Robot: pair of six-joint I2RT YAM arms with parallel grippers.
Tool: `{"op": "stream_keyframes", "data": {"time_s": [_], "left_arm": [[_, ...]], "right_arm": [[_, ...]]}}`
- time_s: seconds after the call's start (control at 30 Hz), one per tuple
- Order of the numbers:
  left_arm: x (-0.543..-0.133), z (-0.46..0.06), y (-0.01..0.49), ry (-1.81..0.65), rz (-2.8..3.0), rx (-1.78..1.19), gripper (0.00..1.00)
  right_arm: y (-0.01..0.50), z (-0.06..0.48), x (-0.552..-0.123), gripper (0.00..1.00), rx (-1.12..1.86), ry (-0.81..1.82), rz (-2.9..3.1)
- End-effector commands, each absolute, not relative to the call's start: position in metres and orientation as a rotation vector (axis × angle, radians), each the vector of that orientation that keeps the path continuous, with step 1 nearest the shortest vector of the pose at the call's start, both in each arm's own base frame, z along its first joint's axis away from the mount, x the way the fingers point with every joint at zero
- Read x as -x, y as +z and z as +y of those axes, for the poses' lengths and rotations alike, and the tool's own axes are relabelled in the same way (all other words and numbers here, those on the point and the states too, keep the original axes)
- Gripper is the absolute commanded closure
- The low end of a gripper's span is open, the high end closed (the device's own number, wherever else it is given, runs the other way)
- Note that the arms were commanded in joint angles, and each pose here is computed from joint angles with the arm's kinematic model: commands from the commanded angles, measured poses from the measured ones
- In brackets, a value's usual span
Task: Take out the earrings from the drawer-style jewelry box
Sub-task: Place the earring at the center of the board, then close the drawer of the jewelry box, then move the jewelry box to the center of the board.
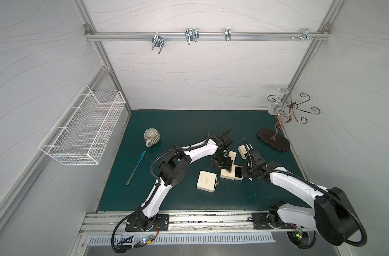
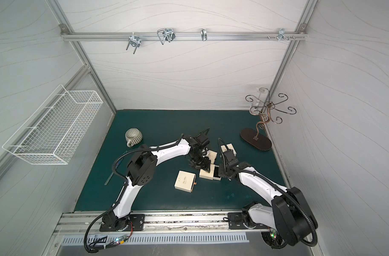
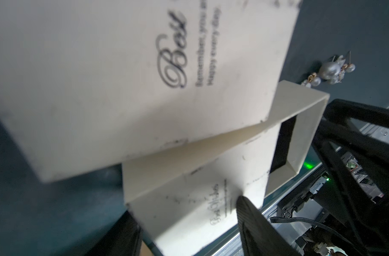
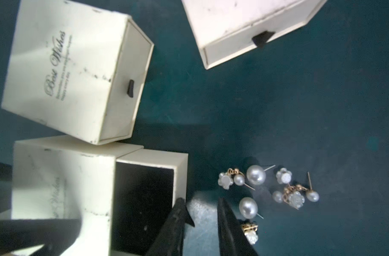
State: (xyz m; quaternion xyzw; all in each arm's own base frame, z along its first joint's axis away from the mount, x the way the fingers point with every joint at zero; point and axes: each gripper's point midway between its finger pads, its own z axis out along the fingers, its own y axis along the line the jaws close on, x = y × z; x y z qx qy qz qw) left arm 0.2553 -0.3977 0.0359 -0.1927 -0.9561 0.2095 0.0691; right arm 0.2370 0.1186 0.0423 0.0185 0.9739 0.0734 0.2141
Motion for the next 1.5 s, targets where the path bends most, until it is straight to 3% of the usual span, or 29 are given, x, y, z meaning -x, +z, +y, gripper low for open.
{"op": "stream_keyframes", "data": {"time_s": [0.0,0.27,0.47,0.67,0.77,0.97,1.2,1.47], "left_arm": [[-0.253,-0.396,0.027,0.59,-2.896,0.628,0.34],[-0.25,-0.404,0.033,0.653,-2.884,0.672,0.34],[-0.264,-0.409,0.038,0.659,-2.914,0.649,0.34],[-0.313,-0.405,0.046,0.633,-3.034,0.536,0.33],[-0.336,-0.391,0.05,0.546,-3.126,0.462,0.31],[-0.349,-0.361,0.075,0.451,-3.284,0.419,0.14],[-0.293,-0.301,0.101,0.387,-3.28,0.419,0.07],[-0.201,-0.249,0.081,0.401,-3.068,0.42,0.01]], "right_arm": [[0.047,0.134,-0.238,0.71,0.034,0.266,2.708],[0.053,0.185,-0.237,0.7,0.126,0.612,2.672],[0.067,0.206,-0.257,0.7,0.151,0.629,2.667],[0.074,0.215,-0.28,0.69,0.154,0.581,2.684],[0.077,0.203,-0.283,0.66,0.127,0.49,2.668],[0.089,0.177,-0.271,0.61,0.12,0.353,2.617],[0.096,0.173,-0.248,0.59,0.167,0.4,2.568],[0.085,0.178,-0.248,0.59,0.183,0.395,2.616]]}}
